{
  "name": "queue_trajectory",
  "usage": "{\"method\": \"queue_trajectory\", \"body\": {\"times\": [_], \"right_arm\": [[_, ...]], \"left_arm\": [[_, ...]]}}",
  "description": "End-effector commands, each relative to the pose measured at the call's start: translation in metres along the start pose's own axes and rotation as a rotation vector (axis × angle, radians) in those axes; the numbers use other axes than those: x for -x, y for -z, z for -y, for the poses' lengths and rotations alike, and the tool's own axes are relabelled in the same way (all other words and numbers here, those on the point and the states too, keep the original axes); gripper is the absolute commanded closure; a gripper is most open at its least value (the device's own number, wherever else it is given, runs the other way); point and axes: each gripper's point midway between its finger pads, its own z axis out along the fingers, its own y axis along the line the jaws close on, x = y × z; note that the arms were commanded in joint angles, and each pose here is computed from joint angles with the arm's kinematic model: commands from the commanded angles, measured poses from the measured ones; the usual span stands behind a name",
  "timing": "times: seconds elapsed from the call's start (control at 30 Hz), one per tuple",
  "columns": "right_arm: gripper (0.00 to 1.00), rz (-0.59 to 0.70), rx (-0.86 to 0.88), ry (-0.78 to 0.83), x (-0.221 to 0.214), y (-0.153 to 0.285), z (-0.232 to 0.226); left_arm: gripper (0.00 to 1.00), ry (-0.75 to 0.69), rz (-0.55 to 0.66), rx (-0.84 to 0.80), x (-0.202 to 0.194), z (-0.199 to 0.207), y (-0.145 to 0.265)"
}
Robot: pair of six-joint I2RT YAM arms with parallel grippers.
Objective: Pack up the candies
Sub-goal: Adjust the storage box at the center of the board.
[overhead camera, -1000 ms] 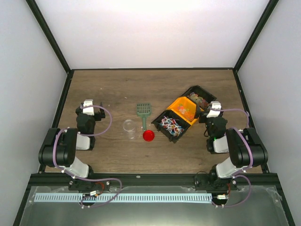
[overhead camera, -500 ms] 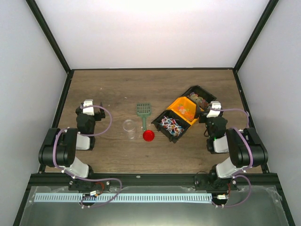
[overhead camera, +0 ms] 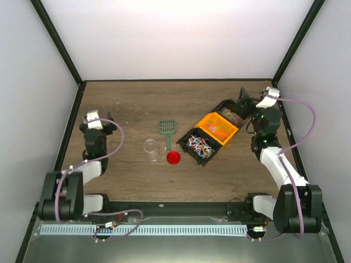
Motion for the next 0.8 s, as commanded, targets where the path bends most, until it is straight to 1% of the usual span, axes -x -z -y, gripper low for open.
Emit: {"method": "queue_trajectory", "body": {"times": [0.0,0.03,0.07,0.1,0.13,0.17,0.2,0.27,0.3,0.33,0.37,0.4,0.43,0.47,0.53,0.6,0.63,0.7,0.77], "right_arm": [[0.08,-0.301,0.065,-0.213,-0.046,0.001,-0.015],[0.18,-0.341,0.065,-0.250,-0.052,0.001,-0.017],[0.31,-0.373,0.045,-0.289,-0.057,0.003,-0.016],[0.39,-0.408,0.020,-0.316,-0.063,0.006,-0.013],[0.45,-0.442,-0.012,-0.345,-0.069,0.009,-0.010],[0.47,-0.481,-0.050,-0.362,-0.076,0.012,-0.006],[0.45,-0.514,-0.081,-0.368,-0.081,0.016,-0.003],[0.25,-0.560,-0.137,-0.369,-0.090,0.024,0.003],[0.23,-0.572,-0.160,-0.365,-0.093,0.027,0.007],[0.23,-0.588,-0.177,-0.362,-0.096,0.029,0.009],[0.23,-0.610,-0.181,-0.360,-0.100,0.030,0.009],[0.24,-0.639,-0.185,-0.365,-0.105,0.031,0.009],[0.26,-0.672,-0.191,-0.373,-0.112,0.032,0.009],[0.29,-0.710,-0.197,-0.379,-0.122,0.033,0.009],[0.32,-0.764,-0.213,-0.385,-0.139,0.036,0.010],[0.36,-0.804,-0.245,-0.389,-0.154,0.040,0.015],[0.39,-0.814,-0.255,-0.388,-0.159,0.042,0.016],[0.41,-0.831,-0.254,-0.385,-0.168,0.045,0.016],[0.43,-0.859,-0.251,-0.381,-0.178,0.046,0.015]], "left_arm": [[0.00,0.164,0.012,-0.005,0.063,0.006,0.004],[0.00,0.196,0.003,-0.047,0.078,0.017,0.004],[0.00,0.214,-0.011,-0.086,0.089,0.028,0.006],[0.00,0.215,-0.011,-0.132,0.103,0.043,0.009],[0.00,0.196,-0.011,-0.181,0.113,0.062,0.013],[0.00,0.170,-0.003,-0.232,0.125,0.081,0.017],[0.00,0.146,0.000,-0.295,0.134,0.104,0.023],[0.00,0.107,-0.024,-0.430,0.144,0.150,0.033],[0.00,0.097,-0.044,-0.493,0.147,0.171,0.037],[0.00,0.080,-0.069,-0.565,0.146,0.194,0.041],[0.00,0.058,-0.092,-0.641,0.146,0.217,0.048],[0.00,0.018,-0.142,-0.693,0.133,0.239,0.049],[0.00,-0.021,-0.166,-0.742,0.127,0.261,0.054],[0.04,-0.056,-0.179,-0.800,0.127,0.286,0.064],[0.20,-0.125,-0.236,-0.855,0.107,0.319,0.073],[0.31,-0.170,-0.285,-0.890,0.086,0.345,0.081],[0.34,-0.185,-0.301,-0.894,0.077,0.355,0.084],[0.37,-0.202,-0.322,-0.908,0.063,0.370,0.091],[0.37,-0.211,-0.347,-0.919,0.050,0.382,0.093]]}}
